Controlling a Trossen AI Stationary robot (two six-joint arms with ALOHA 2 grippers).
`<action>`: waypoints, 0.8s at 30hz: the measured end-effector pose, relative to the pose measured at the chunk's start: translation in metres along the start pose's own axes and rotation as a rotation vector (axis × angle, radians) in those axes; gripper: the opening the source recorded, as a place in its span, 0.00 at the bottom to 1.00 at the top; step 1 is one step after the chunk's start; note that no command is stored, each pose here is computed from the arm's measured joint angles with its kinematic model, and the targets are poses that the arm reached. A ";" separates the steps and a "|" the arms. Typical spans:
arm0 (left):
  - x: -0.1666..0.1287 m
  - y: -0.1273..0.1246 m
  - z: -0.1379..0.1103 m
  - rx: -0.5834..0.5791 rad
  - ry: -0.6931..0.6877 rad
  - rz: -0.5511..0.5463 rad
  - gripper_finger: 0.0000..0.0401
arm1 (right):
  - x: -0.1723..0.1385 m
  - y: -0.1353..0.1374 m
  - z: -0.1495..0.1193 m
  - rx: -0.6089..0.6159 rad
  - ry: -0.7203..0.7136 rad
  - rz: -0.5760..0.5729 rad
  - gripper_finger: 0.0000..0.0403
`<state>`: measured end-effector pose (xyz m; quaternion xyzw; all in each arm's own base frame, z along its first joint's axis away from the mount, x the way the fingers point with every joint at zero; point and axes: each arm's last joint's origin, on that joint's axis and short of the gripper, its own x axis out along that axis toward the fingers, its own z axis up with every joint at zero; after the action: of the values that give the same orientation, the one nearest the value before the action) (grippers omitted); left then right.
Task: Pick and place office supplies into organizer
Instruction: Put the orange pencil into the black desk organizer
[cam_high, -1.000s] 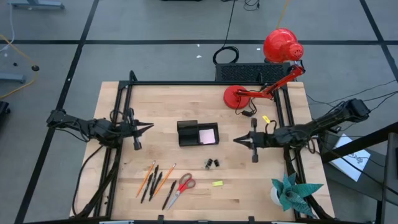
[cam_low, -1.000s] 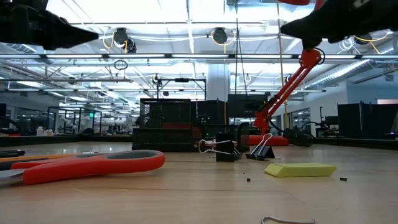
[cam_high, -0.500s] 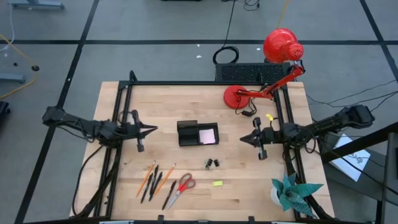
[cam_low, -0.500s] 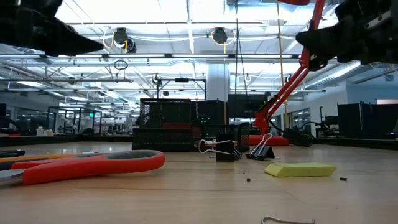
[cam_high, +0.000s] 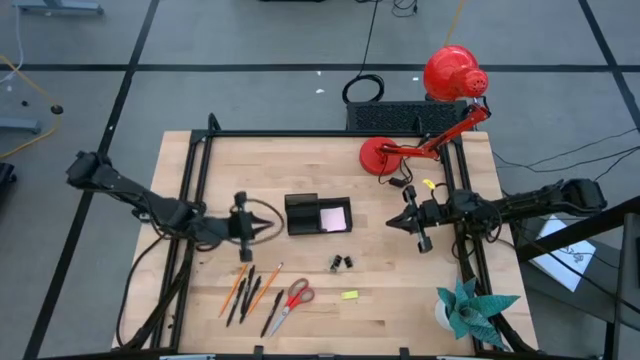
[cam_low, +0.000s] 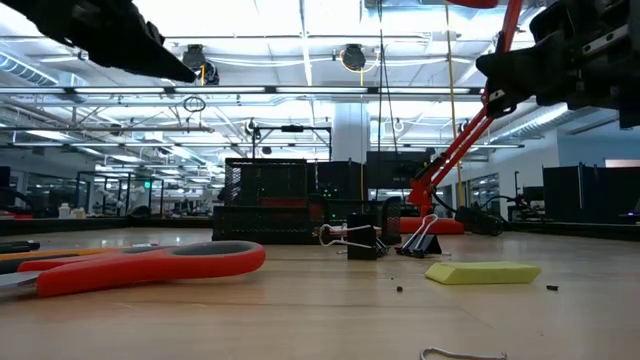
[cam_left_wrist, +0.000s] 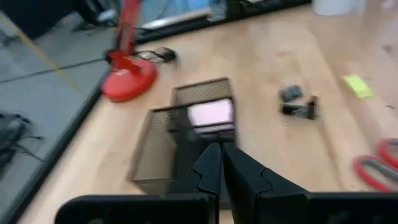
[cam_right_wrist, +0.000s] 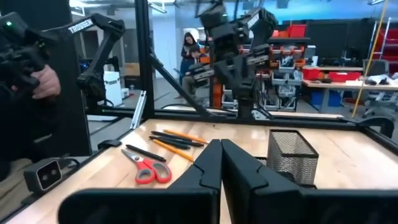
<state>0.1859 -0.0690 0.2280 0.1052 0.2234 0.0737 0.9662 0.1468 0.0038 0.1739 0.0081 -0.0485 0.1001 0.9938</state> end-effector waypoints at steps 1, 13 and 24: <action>0.001 -0.005 0.002 -0.009 -0.003 -0.017 0.06 | 0.000 -0.001 0.000 0.004 0.000 -0.003 0.00; 0.007 -0.071 0.005 -0.281 0.307 -0.085 0.06 | -0.001 -0.002 0.000 -0.013 -0.002 0.005 0.00; 0.028 -0.092 0.001 -0.454 0.512 -0.121 0.10 | -0.001 -0.003 -0.001 -0.015 0.007 0.004 0.00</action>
<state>0.2197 -0.1531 0.1958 -0.1478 0.4423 0.0880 0.8802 0.1468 0.0012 0.1732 0.0004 -0.0459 0.1017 0.9938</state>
